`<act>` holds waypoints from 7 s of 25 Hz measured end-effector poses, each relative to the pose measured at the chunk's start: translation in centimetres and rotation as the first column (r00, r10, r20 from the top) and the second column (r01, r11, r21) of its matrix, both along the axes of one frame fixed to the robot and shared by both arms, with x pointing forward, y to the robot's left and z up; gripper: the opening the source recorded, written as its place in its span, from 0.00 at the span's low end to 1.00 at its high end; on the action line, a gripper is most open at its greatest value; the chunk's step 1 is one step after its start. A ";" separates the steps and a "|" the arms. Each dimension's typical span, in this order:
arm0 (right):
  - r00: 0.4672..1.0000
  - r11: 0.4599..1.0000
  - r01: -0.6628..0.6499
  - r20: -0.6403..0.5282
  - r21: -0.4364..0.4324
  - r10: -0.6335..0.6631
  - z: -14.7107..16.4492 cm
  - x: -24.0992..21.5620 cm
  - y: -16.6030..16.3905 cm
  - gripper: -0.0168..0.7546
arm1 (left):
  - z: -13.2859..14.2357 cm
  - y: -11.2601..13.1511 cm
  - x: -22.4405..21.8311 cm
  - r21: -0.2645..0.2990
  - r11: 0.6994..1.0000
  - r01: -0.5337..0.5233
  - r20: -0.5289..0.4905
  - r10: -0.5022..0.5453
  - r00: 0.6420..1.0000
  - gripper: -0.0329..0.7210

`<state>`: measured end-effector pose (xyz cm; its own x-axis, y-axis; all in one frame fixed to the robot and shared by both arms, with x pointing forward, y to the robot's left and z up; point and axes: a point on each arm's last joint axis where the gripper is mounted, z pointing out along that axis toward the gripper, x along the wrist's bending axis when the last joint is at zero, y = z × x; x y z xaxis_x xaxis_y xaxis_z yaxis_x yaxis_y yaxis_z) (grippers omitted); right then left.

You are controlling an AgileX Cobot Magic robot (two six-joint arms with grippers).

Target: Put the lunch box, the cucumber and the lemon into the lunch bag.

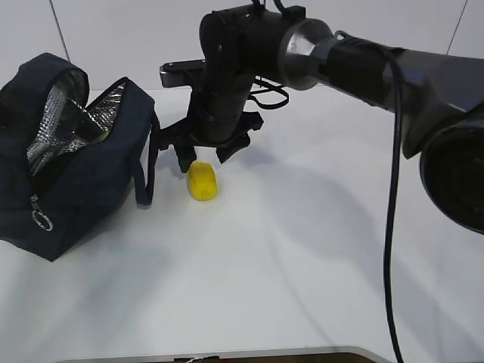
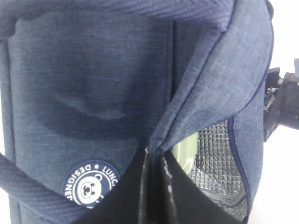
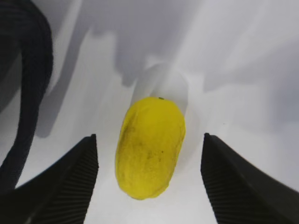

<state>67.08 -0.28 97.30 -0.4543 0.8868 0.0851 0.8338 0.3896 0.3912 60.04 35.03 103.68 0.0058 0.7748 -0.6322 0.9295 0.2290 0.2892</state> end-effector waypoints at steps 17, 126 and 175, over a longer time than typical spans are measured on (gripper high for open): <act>0.999 1.000 0.000 -0.033 -0.022 -0.001 -2.9 0.4 0.3 0.73 | 0.0 0.0 0.0 0.000 1.000 0.000 0.000 0.000 1.000 0.03; 0.943 0.906 -0.297 0.239 0.301 0.230 11.7 -1.2 3.0 0.69 | 0.1 -0.1 -0.2 -0.025 1.000 0.017 -0.015 -0.017 1.000 0.03; 0.959 0.908 -0.283 0.108 0.311 0.262 10.5 -4.7 0.3 0.69 | 0.2 -0.2 -0.2 -0.031 0.999 0.020 -0.016 -0.020 1.000 0.03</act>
